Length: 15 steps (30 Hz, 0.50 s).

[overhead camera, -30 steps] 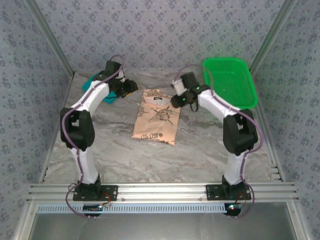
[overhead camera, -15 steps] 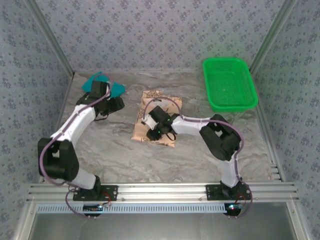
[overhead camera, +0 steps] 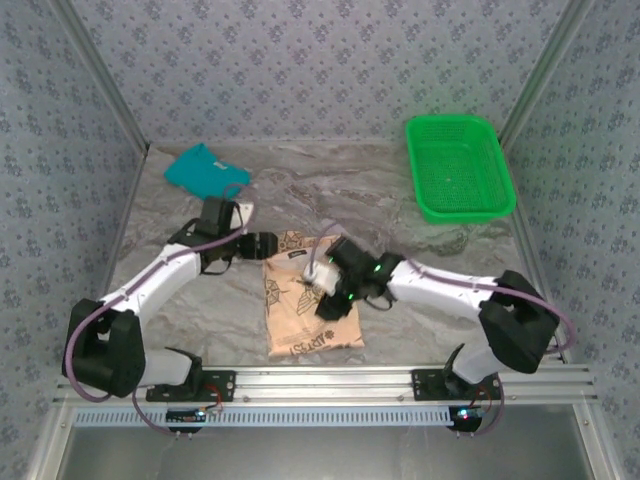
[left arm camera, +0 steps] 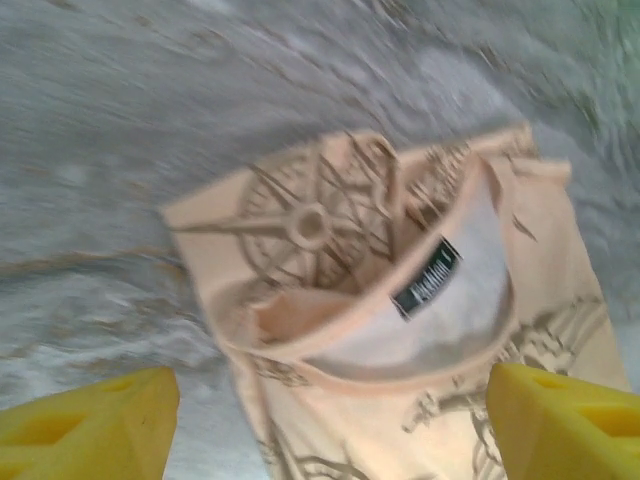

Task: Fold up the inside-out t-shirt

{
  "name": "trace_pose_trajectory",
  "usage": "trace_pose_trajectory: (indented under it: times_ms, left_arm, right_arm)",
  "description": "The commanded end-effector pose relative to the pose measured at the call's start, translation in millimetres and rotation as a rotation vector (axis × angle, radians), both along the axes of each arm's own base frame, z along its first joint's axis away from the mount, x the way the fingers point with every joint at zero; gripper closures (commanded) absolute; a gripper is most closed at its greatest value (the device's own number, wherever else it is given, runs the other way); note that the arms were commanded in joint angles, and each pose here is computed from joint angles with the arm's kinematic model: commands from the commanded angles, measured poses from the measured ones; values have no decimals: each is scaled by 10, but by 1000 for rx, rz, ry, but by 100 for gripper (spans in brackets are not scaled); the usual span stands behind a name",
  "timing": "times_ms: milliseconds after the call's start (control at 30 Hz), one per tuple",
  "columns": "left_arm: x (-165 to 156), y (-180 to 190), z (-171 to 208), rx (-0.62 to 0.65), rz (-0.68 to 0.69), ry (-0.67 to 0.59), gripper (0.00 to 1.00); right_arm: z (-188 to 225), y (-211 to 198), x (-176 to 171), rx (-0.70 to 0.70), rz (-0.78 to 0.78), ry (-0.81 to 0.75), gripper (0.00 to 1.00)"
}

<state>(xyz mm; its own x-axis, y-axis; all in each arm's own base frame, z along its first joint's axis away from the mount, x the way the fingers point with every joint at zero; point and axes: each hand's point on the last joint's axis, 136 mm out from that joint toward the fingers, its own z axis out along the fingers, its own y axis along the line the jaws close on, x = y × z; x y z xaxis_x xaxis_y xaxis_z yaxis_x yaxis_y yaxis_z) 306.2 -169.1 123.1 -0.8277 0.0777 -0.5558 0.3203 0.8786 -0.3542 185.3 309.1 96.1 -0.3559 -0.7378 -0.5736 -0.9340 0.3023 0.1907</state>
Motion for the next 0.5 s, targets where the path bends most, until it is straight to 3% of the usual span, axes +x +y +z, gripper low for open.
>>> trace_pose_trajectory:
  times_ms: [0, 100, 167, 333, 467]
  left_arm:
    - [-81, -138, 79, 79, -174, -164, 19]
    - [-121, -78, -46, 155, -221, -184, 19]
    - [-10, 126, -162, 235, -117, -138, 21]
    - [197, 288, -371, 189, -9, -24, 24]
    - [235, 82, -428, 152, -132, 31, 30]
  right_arm:
    - [270, -180, 392, 93, 93, -74, 58]
    - [273, -302, 960, 115, 102, -193, 56]
    - [196, -199, 1153, 73, 175, -287, 55]
    - [146, 43, 1538, 45, 244, -345, 55]
    - [73, -106, 1767, -2, 238, -311, 55]
